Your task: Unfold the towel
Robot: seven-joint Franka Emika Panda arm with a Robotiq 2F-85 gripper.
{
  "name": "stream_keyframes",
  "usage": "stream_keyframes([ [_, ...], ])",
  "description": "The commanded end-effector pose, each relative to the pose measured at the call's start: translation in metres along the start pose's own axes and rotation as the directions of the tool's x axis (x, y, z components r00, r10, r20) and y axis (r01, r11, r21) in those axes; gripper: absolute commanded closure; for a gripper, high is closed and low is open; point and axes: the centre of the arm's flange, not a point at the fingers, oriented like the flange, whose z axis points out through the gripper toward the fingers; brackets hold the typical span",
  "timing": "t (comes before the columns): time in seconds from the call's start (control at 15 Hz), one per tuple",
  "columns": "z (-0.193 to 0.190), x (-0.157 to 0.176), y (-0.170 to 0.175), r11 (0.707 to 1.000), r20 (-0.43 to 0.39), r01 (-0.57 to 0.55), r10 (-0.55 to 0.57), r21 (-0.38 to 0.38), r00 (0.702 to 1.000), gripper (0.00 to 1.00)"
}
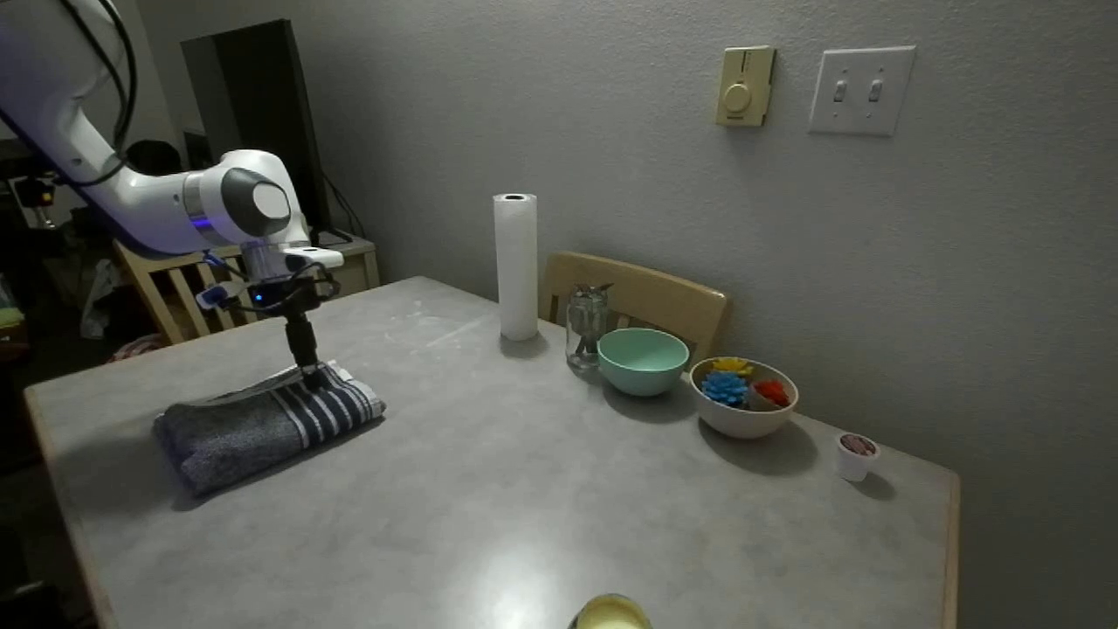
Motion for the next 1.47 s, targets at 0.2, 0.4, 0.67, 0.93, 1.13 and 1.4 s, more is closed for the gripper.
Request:
stream_keyframes([
  [0.2, -0.009, -0.001, 0.004, 1.0, -0.012, 0.019, -0.02, -0.021, 1.0, 0.0],
  [0.4, -0.012, -0.004, 0.005, 0.999, -0.014, 0.018, -0.018, -0.039, 1.0, 0.26],
  [0.67, -0.011, -0.008, 0.006, 0.999, -0.007, 0.022, -0.022, -0.042, 1.0, 0.56],
  [0.93, -0.009, -0.01, 0.003, 0.999, 0.007, 0.035, -0.035, -0.034, 0.999, 0.82],
  [1.13, -0.007, -0.013, 0.0, 0.983, 0.024, 0.171, -0.173, 0.069, 0.985, 0.99],
  [1.4, -0.011, -0.014, 0.0, 0.92, -0.046, 0.361, -0.358, 0.151, 0.933, 0.99],
])
